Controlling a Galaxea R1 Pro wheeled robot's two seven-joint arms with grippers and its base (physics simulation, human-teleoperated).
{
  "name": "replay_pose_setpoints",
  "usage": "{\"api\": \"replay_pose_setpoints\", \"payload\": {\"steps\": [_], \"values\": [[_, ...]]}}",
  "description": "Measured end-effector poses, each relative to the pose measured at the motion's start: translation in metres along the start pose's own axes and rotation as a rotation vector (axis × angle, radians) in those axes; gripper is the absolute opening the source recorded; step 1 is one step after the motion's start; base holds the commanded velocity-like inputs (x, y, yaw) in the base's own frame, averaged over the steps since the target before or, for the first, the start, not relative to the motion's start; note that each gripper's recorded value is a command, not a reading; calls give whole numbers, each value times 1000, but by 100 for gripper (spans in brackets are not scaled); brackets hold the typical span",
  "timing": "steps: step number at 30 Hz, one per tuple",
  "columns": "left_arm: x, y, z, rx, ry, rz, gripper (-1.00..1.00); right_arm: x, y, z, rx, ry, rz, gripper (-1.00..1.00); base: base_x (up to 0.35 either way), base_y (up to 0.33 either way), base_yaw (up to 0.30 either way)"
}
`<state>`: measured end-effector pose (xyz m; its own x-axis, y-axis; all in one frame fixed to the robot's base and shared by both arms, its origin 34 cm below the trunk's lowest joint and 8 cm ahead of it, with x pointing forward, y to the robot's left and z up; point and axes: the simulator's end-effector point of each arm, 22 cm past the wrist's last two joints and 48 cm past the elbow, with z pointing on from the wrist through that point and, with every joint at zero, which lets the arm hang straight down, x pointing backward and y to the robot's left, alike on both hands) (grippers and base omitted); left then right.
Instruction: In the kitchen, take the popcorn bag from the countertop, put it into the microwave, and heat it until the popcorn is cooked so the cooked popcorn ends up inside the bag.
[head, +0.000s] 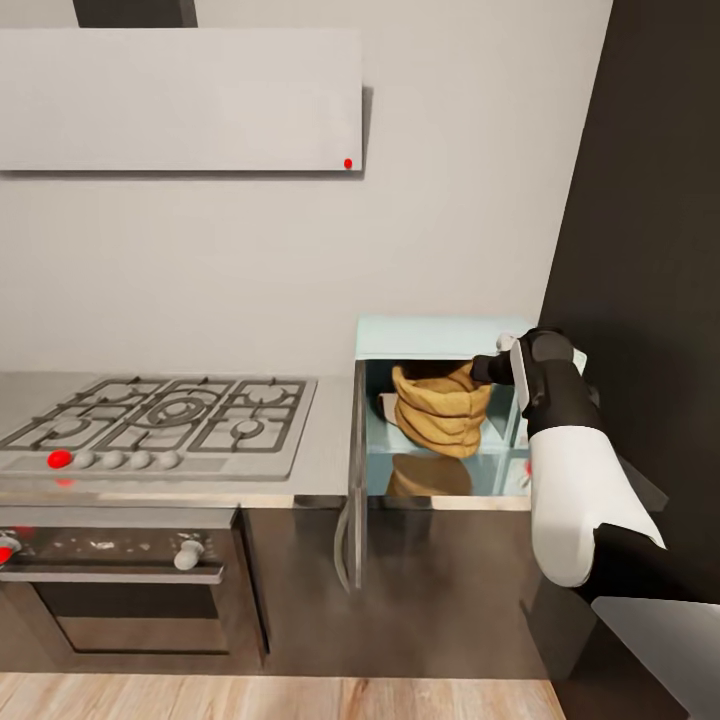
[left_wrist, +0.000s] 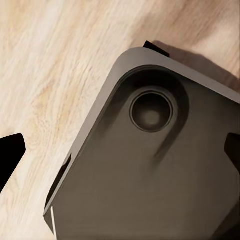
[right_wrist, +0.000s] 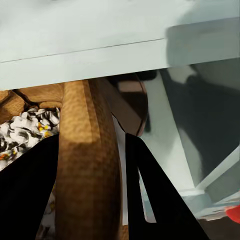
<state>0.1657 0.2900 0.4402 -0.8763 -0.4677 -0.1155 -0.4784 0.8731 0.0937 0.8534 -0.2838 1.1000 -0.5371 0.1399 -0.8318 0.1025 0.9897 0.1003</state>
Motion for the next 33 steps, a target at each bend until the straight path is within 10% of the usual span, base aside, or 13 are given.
{"api": "replay_pose_setpoints", "payload": {"steps": [14,15,33], "values": [[0,0,0,0,0,2,100,0,0,0,-2,0,0,-100,85,0,0],[0,0,0,0,0,1,100,0,0,0,-2,0,0,100,6,0,0],[0,0,0,-1,-1,0,100,-9,16,-4,-100,-25,61,100,-193,0,0]]}}
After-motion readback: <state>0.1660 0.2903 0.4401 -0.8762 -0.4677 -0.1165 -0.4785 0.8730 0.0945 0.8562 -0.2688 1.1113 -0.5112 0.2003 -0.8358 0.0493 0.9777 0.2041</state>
